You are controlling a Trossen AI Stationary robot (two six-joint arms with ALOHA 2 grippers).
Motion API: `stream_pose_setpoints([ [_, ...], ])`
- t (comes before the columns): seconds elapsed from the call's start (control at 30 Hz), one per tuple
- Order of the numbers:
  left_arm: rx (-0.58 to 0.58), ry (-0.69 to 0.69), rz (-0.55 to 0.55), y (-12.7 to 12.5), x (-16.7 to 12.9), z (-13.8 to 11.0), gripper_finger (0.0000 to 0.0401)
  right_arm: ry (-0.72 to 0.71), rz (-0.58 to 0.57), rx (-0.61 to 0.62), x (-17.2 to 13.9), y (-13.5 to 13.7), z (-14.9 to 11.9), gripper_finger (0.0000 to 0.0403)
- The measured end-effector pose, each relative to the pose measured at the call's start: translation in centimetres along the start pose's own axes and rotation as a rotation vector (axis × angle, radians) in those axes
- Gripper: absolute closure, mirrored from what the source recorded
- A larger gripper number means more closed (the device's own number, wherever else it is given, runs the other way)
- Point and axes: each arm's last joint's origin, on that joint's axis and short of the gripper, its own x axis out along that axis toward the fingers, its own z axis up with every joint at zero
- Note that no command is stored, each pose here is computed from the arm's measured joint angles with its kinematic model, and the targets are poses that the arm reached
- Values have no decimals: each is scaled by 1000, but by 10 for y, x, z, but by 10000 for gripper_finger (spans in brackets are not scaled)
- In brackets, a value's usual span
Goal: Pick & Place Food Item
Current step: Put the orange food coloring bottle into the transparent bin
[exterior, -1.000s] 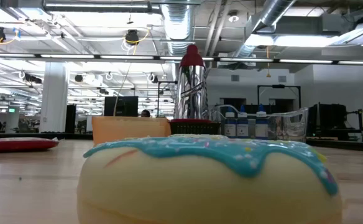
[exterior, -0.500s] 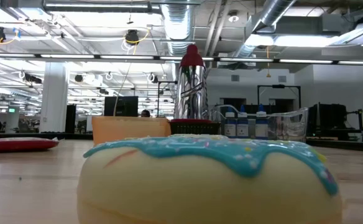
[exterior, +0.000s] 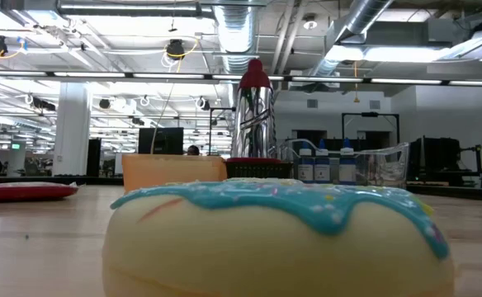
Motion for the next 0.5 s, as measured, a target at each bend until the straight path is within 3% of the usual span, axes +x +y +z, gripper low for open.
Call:
stream_pose_setpoints([
  [0.5, 5, -17, -7, -1, 0, 2, 269, 22, -15, 12, 5, -3, -3, 182],
])
